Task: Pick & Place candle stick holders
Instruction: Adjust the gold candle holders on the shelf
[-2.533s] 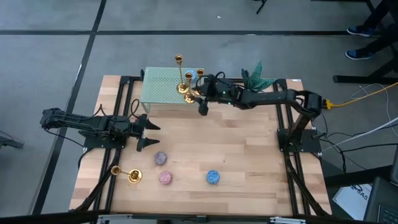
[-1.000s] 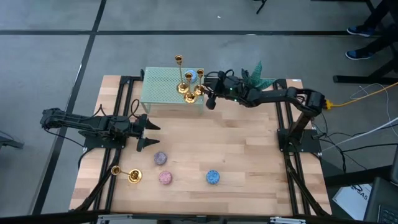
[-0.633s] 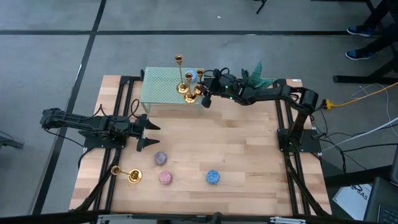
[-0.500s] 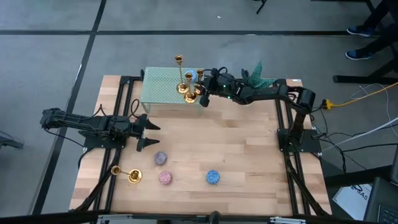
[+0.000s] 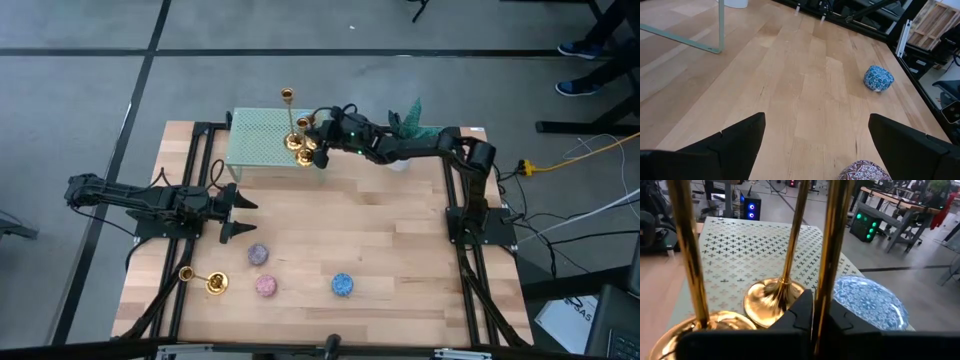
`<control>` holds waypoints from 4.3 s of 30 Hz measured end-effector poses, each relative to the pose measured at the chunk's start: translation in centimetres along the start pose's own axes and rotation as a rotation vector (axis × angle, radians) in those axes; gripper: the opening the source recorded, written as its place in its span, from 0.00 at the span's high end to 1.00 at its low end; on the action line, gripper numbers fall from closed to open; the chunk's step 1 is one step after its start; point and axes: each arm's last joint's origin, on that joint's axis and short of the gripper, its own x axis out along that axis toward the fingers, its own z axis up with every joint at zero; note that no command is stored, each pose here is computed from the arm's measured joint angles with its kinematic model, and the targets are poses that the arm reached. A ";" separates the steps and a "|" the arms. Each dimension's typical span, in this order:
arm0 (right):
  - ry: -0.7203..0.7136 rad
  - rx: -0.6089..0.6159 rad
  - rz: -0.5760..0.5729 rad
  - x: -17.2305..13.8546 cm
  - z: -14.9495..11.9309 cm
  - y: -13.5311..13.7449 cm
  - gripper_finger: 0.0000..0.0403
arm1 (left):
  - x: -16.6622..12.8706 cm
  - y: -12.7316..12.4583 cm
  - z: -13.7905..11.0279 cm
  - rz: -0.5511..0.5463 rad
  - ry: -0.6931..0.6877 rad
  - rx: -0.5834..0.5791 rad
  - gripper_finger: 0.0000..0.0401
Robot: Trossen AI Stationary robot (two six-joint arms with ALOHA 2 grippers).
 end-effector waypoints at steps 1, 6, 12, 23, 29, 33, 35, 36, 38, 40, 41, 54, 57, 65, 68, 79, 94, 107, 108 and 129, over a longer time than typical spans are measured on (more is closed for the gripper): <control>-0.002 0.000 0.005 0.1 0.0 0.0 0.95 | 0.0 0.0 0.0 0.000 0.000 0.000 0.12; -0.006 0.021 0.014 0.3 0.0 0.0 0.97 | 0.0 0.0 0.0 0.000 0.000 0.000 0.12; -0.005 0.019 0.015 0.3 0.0 0.0 0.87 | 0.0 0.0 0.0 0.000 0.000 0.000 0.12; -0.010 0.050 0.014 0.2 0.2 -0.1 0.67 | 0.0 0.0 0.0 0.000 0.000 0.000 0.12; 0.008 0.072 0.016 -0.7 1.3 -0.2 0.61 | 0.0 0.0 0.0 0.000 0.000 0.000 0.12; 0.016 0.074 0.013 -1.6 2.3 -0.5 0.58 | 0.0 0.0 0.0 0.000 0.000 0.000 0.12; 0.031 0.075 0.014 -2.0 2.6 -0.6 0.57 | 0.0 0.0 0.0 0.000 0.000 0.000 0.12; 0.042 0.076 0.016 -2.2 2.8 -0.6 0.56 | 0.0 0.0 0.0 0.000 0.000 0.000 0.12; 0.055 0.077 0.019 -2.6 3.1 -0.7 0.56 | 0.0 0.0 0.0 0.000 0.000 0.000 0.12; 0.076 0.080 0.023 -2.9 3.2 -0.7 0.56 | 0.0 0.0 0.0 0.000 0.000 0.000 0.12; 0.095 0.081 0.026 -3.0 3.1 -0.6 0.56 | 0.0 0.0 0.0 0.000 0.000 0.000 0.12; 0.212 0.139 0.052 -4.4 3.3 -0.3 0.56 | 0.0 0.0 0.0 0.000 0.000 0.000 0.12; 0.252 0.134 0.053 -5.3 3.8 0.2 0.56 | 0.0 0.0 0.0 0.000 0.000 0.000 0.12; 0.308 0.065 0.155 -6.5 4.7 3.7 0.57 | 0.0 0.0 0.0 0.000 0.000 0.000 0.12; 0.275 -0.001 0.196 -6.3 5.1 5.2 0.62 | 0.0 0.0 0.0 0.000 0.000 0.000 0.12; 0.217 -0.055 0.252 -3.8 3.3 7.0 0.97 | 0.0 0.0 0.0 0.000 0.000 0.000 0.12; 0.191 -0.167 0.111 -2.7 2.6 5.8 0.99 | 0.0 0.0 0.0 0.000 0.000 0.000 0.12; 0.160 -0.159 0.103 -1.9 2.0 5.8 0.99 | 0.0 0.0 0.0 0.000 0.000 0.000 0.12; 0.162 -0.157 0.095 -1.9 2.0 5.8 0.99 | 0.0 0.0 0.0 0.001 0.000 0.000 0.12; 0.153 0.023 0.077 -5.0 5.8 6.8 0.94 | 0.0 -0.4 -0.2 -0.148 0.045 0.208 0.12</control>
